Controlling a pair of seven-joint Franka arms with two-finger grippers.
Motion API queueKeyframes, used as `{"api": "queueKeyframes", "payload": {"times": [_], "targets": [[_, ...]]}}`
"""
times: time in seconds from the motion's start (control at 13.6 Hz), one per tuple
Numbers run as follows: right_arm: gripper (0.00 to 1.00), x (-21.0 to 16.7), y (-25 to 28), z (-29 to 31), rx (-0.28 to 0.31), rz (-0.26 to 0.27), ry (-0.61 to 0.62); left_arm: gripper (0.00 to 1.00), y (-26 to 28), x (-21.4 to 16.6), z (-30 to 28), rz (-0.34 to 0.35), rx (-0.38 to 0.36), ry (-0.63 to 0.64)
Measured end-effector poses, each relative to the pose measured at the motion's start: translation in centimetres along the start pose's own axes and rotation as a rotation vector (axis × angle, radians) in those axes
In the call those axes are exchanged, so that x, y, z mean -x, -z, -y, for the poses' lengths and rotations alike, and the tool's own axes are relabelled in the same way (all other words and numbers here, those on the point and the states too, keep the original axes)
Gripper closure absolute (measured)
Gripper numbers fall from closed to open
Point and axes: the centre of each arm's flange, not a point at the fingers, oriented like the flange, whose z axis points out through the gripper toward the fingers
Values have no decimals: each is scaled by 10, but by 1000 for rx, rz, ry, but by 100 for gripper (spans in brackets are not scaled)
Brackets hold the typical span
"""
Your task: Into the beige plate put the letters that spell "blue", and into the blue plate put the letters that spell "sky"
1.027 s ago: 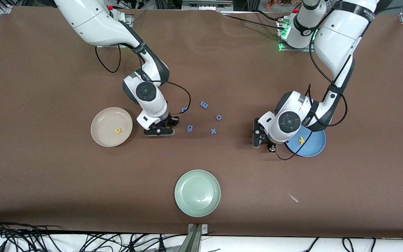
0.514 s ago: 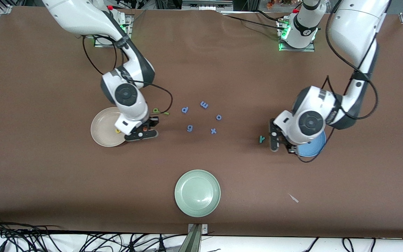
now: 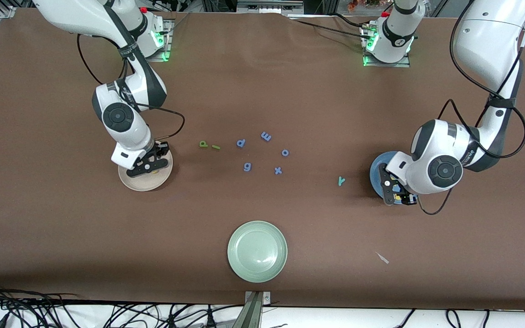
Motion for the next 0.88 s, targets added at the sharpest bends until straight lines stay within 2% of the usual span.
{"api": "queueKeyframes", "payload": {"times": [0.07,0.15,0.44,0.66,0.88], "targets": [[39,2,0,1,-1,0,-5,6,12,-15,-9,-2,6,64],[30,2,1,1,-1,-2,-19,0,25,-33,-21,-4,10,145],[29,1,7,27,-17,-9,-163,0,53,-99,-65,-25,15,523],[29,3,10,82,-44,-7,-286,0,49,-117,-77,-26,28,768],[29,7,10,119,-64,-6,-361,0,35,-131,-79,-80,27,959]]}}
